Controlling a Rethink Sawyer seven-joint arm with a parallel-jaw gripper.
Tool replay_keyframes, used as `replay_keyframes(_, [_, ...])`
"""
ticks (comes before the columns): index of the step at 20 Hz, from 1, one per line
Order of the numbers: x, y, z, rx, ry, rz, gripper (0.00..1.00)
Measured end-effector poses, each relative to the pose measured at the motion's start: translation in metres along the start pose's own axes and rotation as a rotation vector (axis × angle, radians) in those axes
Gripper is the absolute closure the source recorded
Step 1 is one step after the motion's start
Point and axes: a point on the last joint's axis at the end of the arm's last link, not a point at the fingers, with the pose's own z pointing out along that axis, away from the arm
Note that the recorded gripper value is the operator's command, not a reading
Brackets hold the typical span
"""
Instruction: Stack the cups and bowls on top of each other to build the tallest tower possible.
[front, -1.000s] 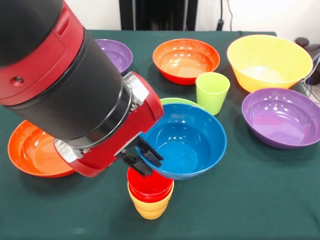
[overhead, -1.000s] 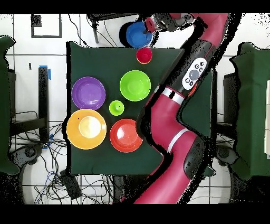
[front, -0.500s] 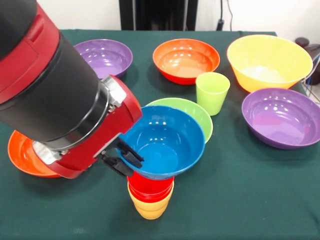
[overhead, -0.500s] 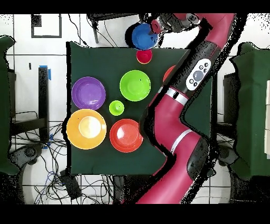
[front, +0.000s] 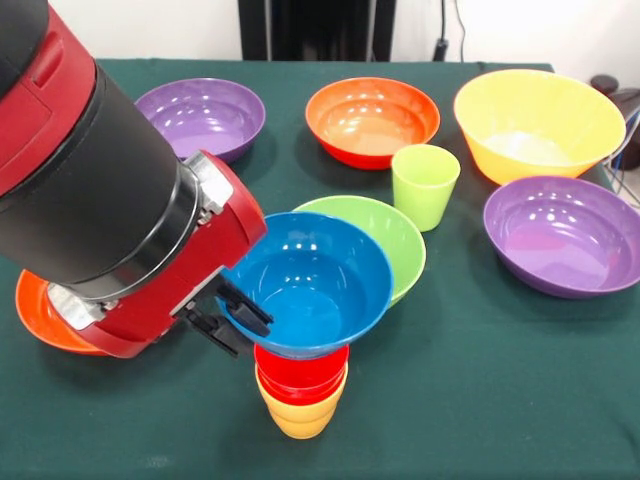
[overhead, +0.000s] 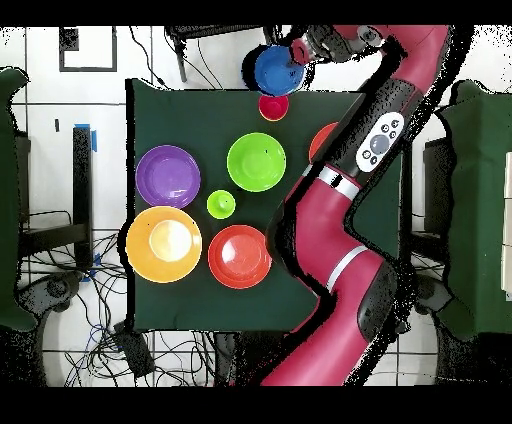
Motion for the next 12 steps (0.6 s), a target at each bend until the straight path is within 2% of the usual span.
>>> replay_keyframes(12, [0.0019,-0.0025,0.0081,-0.026,-0.016,0.002,1.0])
